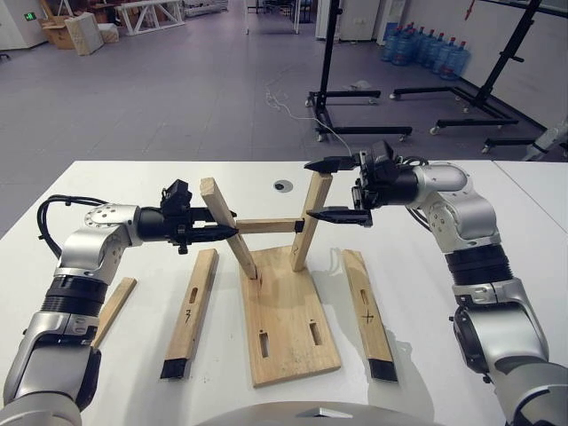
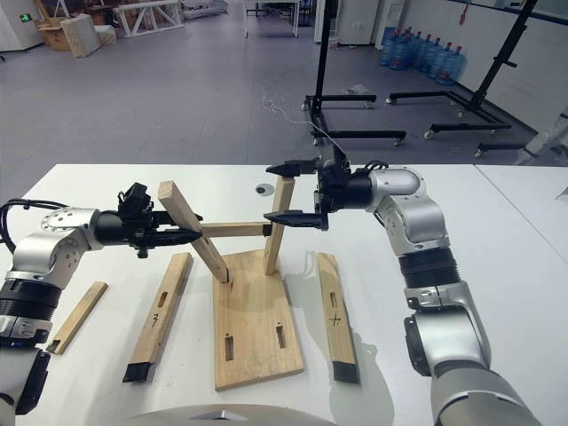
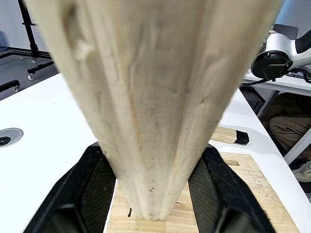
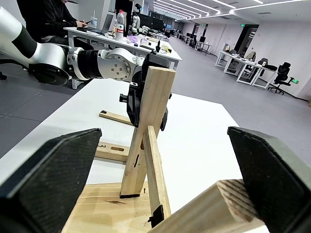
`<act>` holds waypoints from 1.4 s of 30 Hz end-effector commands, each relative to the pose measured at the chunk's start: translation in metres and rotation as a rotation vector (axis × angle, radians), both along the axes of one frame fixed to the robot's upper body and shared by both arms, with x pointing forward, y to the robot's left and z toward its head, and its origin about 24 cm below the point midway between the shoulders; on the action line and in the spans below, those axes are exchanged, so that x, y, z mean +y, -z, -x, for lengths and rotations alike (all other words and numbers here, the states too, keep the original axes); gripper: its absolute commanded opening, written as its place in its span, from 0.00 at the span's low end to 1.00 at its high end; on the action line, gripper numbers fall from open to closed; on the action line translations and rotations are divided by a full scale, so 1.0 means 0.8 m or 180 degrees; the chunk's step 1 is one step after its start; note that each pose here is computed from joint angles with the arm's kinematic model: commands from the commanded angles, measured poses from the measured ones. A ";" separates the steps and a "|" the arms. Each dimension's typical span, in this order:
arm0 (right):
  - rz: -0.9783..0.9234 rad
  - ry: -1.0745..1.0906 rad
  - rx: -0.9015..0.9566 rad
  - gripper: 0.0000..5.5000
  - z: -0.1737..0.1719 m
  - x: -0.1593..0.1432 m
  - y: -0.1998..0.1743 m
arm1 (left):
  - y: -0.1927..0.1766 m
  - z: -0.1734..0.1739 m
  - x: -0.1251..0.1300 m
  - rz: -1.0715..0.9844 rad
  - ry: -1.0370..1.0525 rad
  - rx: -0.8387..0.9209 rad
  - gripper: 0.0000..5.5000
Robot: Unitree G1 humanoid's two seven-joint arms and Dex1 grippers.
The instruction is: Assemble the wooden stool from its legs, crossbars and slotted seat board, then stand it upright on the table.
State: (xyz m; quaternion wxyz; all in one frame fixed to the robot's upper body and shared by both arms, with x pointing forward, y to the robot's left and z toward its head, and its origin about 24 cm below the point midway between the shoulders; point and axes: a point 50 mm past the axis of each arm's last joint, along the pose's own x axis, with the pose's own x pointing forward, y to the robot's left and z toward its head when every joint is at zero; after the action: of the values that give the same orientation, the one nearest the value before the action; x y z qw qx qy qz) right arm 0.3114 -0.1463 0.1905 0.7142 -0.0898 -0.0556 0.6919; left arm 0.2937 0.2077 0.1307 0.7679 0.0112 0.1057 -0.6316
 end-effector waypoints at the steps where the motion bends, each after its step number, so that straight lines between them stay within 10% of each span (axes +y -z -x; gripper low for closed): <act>1: 0.0209 -0.0101 0.0308 0.86 0.006 0.006 0.030 | 0.039 0.006 -0.003 -0.0298 -0.0002 0.0385 0.36; 16: -0.0551 0.0134 -0.0420 0.86 0.036 0.032 -0.038 | 0.067 0.017 -0.011 -0.0723 0.0279 0.0429 0.36; 24: -0.0750 0.1370 -0.1172 0.86 0.067 0.085 -0.027 | 0.068 0.018 -0.008 -0.0702 0.0262 0.0469 0.36; 30: -0.0148 0.2340 -0.2006 0.86 0.051 0.100 0.001 | 0.067 0.018 -0.014 -0.0736 0.0352 0.0502 0.36; 34: 0.0921 0.1835 -0.2381 0.86 0.049 0.113 0.058 | 0.066 0.016 -0.019 -0.0798 0.0412 0.0482 0.36; 42: 0.2406 0.0761 -0.1444 0.86 0.058 0.088 0.149 | 0.062 0.009 -0.037 -0.0818 0.0522 0.0416 0.36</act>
State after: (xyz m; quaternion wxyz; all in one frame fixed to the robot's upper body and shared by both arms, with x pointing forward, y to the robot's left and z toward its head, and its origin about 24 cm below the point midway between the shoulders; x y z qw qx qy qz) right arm 0.2744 -0.0519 0.1505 0.7278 -0.4891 -0.1563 0.4546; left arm 0.3009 0.1855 0.1308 0.7282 0.0689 0.1165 -0.6718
